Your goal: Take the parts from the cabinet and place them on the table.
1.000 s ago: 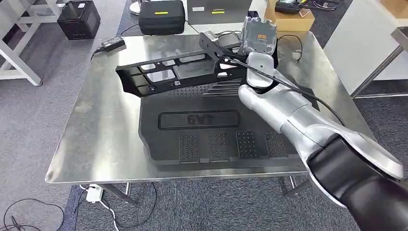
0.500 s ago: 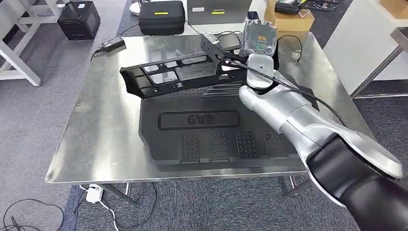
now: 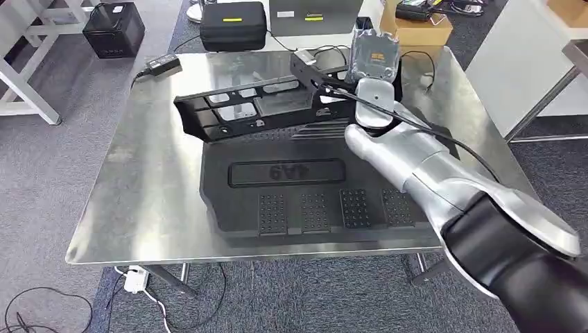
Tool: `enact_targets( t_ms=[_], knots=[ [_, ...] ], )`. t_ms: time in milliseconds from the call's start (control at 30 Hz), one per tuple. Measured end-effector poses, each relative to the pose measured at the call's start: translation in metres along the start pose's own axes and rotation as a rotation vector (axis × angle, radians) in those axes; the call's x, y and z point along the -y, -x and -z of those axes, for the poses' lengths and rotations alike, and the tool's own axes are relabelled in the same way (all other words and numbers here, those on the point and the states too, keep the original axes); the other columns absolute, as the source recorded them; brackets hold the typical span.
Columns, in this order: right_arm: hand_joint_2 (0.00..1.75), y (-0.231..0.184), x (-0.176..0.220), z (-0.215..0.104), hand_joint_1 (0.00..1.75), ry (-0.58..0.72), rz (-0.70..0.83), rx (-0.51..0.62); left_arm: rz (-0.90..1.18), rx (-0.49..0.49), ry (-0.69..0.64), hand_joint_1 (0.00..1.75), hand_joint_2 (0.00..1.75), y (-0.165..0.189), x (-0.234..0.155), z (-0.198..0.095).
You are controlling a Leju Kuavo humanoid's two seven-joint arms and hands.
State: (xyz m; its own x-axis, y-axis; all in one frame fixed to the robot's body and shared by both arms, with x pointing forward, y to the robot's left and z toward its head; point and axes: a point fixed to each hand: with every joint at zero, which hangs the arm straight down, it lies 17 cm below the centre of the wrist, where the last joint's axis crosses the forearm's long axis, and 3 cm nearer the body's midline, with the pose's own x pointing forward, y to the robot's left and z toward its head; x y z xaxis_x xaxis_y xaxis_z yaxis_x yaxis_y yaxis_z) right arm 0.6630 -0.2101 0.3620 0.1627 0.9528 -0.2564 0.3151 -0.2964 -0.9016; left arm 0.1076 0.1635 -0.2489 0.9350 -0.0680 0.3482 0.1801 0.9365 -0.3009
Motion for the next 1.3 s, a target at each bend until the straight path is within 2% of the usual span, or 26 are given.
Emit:
enact_targets(
  t_ms=[367, 433, 533, 667, 733, 867, 1300],
  knots=[
    [1.75, 0.001, -0.001, 0.000, 1.75, -0.001, -0.002, -0.003, 0.000, 0.000, 0.000, 0.00, 1.75, 0.000, 0.000, 0.000],
    [1.75, 0.003, 0.004, 0.002, 1.75, 0.022, -0.006, -0.007, -0.002, -0.026, -0.029, 0.00, 1.75, 0.004, -0.006, 0.000],
    [1.75, 0.036, 0.010, 0.012, 1.75, 0.089, -0.064, -0.052, -0.015, -0.108, -0.113, 0.00, 1.75, 0.019, -0.042, -0.005],
    [1.75, 0.085, -0.006, 0.016, 1.75, 0.071, -0.122, -0.113, -0.012, -0.132, -0.149, 0.00, 1.75, 0.026, -0.070, -0.013],
    [1.75, 0.093, -0.009, 0.016, 1.75, 0.070, -0.145, -0.122, -0.011, -0.139, -0.167, 0.00, 1.75, 0.030, -0.080, -0.016],
    [1.75, 0.099, -0.018, 0.012, 1.75, 0.049, -0.219, -0.120, 0.005, -0.096, -0.155, 0.00, 1.75, 0.020, -0.081, -0.016],
    [1.75, 0.108, -0.015, 0.012, 1.75, 0.037, -0.153, -0.150, 0.015, -0.056, -0.098, 0.00, 1.75, 0.012, -0.068, -0.015]
  ],
)
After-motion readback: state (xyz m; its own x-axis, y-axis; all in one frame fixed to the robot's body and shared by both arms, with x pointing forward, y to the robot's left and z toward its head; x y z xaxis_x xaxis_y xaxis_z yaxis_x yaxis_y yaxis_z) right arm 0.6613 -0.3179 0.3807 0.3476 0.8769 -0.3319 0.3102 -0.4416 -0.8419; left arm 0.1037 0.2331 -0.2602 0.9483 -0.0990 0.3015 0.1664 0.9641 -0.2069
